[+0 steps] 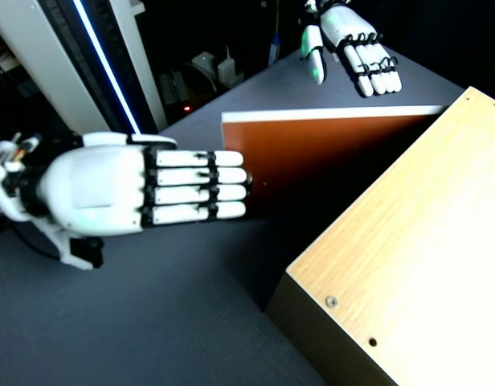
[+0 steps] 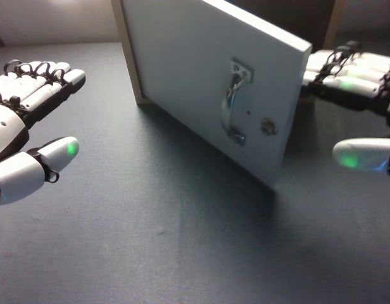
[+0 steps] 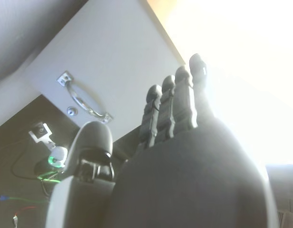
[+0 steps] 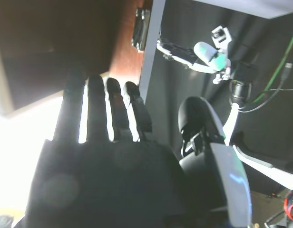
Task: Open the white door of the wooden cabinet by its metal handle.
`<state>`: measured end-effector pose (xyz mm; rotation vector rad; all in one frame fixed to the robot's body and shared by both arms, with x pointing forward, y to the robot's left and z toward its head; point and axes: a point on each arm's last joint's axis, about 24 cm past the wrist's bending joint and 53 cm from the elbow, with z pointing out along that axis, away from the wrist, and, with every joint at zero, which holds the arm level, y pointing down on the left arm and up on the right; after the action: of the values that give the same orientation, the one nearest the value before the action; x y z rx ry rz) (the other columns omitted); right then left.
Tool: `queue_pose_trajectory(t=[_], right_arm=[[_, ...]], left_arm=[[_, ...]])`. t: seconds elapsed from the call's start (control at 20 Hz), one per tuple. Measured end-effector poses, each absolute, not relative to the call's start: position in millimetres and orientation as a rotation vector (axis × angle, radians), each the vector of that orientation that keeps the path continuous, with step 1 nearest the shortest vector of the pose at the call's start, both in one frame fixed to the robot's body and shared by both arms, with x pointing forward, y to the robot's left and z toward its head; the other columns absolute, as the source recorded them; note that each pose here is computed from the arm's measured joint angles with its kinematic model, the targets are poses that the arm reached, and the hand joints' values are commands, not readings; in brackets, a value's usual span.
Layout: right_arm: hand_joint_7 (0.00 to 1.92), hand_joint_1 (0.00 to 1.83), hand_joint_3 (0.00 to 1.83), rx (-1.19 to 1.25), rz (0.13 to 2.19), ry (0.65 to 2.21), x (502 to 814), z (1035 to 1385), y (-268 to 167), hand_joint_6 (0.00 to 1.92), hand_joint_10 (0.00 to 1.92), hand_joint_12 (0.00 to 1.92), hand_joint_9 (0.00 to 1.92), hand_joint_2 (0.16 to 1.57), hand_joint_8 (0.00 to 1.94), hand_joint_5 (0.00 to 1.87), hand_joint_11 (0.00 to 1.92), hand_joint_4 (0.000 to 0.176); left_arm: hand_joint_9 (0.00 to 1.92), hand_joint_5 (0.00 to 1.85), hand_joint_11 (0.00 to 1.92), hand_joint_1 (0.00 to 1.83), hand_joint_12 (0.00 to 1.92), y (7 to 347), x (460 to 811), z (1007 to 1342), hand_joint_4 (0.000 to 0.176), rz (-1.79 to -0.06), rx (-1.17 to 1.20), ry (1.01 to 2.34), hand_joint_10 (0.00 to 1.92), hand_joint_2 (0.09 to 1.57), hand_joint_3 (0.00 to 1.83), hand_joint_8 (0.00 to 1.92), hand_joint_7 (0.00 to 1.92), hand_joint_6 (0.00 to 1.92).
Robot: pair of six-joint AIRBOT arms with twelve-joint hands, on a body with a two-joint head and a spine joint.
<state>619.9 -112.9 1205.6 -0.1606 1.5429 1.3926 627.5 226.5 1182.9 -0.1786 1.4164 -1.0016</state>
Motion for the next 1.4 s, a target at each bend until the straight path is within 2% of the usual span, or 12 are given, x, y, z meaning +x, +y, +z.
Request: queue_pose_trajectory(t=[0.35, 0.45, 0.6, 0.75, 0.8, 0.85, 0.9, 0.95, 1.15, 1.3, 1.35, 1.4], right_arm=[[0.06, 0.25, 0.0, -0.231, 1.492, 1.542, 609, 1202, -77, 0.01, 0.01, 0.02, 0.02, 1.46, 0.01, 0.1, 0.05, 0.0], [0.07, 0.26, 0.0, -0.256, 1.521, 1.54, 605, 1201, -64, 0.0, 0.0, 0.02, 0.03, 1.45, 0.0, 0.09, 0.06, 0.0], [0.05, 0.24, 0.0, -0.293, 1.565, 1.534, 600, 1201, -47, 0.0, 0.0, 0.01, 0.0, 1.44, 0.0, 0.09, 0.01, 0.0], [0.06, 0.24, 0.0, -0.331, 1.605, 1.505, 595, 1209, -29, 0.0, 0.0, 0.0, 0.0, 1.44, 0.0, 0.1, 0.0, 0.0], [0.04, 0.28, 0.0, -0.35, 1.63, 1.481, 592, 1215, -18, 0.0, 0.0, 0.0, 0.0, 1.45, 0.0, 0.07, 0.0, 0.0], [0.04, 0.28, 0.0, -0.351, 1.63, 1.482, 592, 1214, -18, 0.0, 0.0, 0.0, 0.0, 1.45, 0.0, 0.07, 0.0, 0.0], [0.07, 0.31, 0.0, -0.361, 1.639, 1.477, 591, 1215, -13, 0.01, 0.0, 0.0, 0.0, 1.44, 0.01, 0.09, 0.0, 0.0], [0.08, 0.35, 0.0, -0.362, 1.641, 1.477, 591, 1215, -12, 0.01, 0.0, 0.0, 0.0, 1.44, 0.01, 0.11, 0.0, 0.0], [0.1, 0.43, 0.0, -0.372, 1.644, 1.486, 589, 1211, -7, 0.0, 0.0, 0.0, 0.0, 1.42, 0.01, 0.12, 0.0, 0.0], [0.1, 0.47, 0.0, -0.382, 1.651, 1.495, 589, 1208, 3, 0.0, 0.01, 0.0, 0.02, 1.41, 0.0, 0.09, 0.01, 0.0], [0.12, 0.49, 0.0, -0.396, 1.66, 1.488, 588, 1211, 8, 0.01, 0.01, 0.01, 0.04, 1.41, 0.01, 0.11, 0.02, 0.0], [0.12, 0.49, 0.0, -0.406, 1.671, 1.478, 586, 1213, 13, 0.0, 0.01, 0.01, 0.04, 1.41, 0.0, 0.1, 0.01, 0.0]], left_arm=[[0.03, 0.1, 0.0, 0.0, 0.12, 229, 624, 1184, 0.0, -1.004, -0.184, 1.408, 0.0, 1.56, 0.01, 0.0, 0.06, 0.0], [0.01, 0.09, 0.0, 0.0, 0.04, 232, 625, 1184, 0.0, -0.996, -0.196, 1.407, 0.0, 1.45, 0.0, 0.0, 0.03, 0.0], [0.0, 0.05, 0.0, 0.0, 0.0, 233, 623, 1184, 0.0, -0.994, -0.195, 1.41, 0.0, 1.45, 0.0, 0.0, 0.0, 0.0], [0.0, 0.09, 0.0, 0.0, 0.0, 235, 623, 1185, 0.0, -0.991, -0.202, 1.404, 0.0, 1.43, 0.0, 0.01, 0.02, 0.02], [0.0, 0.01, 0.0, 0.13, 0.0, 235, 622, 1186, 0.0, -0.992, -0.202, 1.399, 0.0, 1.4, 0.0, 0.0, 0.0, 0.0], [0.0, 0.01, 0.0, 0.13, 0.0, 235, 622, 1186, 0.0, -0.992, -0.202, 1.398, 0.0, 1.4, 0.0, 0.0, 0.0, 0.0], [0.0, 0.01, 0.0, 0.03, 0.0, 235, 622, 1186, 0.0, -0.991, -0.201, 1.399, 0.0, 1.45, 0.0, 0.0, 0.0, 0.0], [0.0, 0.01, 0.0, 0.07, 0.0, 235, 623, 1186, 0.0, -0.992, -0.203, 1.399, 0.0, 1.43, 0.0, 0.0, 0.0, 0.0], [0.0, 0.06, 0.0, 0.0, 0.0, 235, 623, 1186, 0.0, -0.992, -0.204, 1.397, 0.0, 1.57, 0.1, 0.0, 0.01, 0.01], [0.0, 0.0, 0.01, 0.0, 0.01, 236, 623, 1186, 0.0, -0.99, -0.208, 1.397, 0.0, 1.53, 0.08, 0.0, 0.0, 0.0], [0.0, 0.0, 0.0, 0.0, 0.0, 236, 623, 1186, 0.0, -0.99, -0.21, 1.396, 0.0, 1.45, 0.05, 0.0, 0.0, 0.0], [0.0, 0.01, 0.03, 0.0, 0.01, 236, 623, 1186, 0.0, -0.99, -0.21, 1.396, 0.0, 1.47, 0.06, 0.0, 0.0, 0.0]])
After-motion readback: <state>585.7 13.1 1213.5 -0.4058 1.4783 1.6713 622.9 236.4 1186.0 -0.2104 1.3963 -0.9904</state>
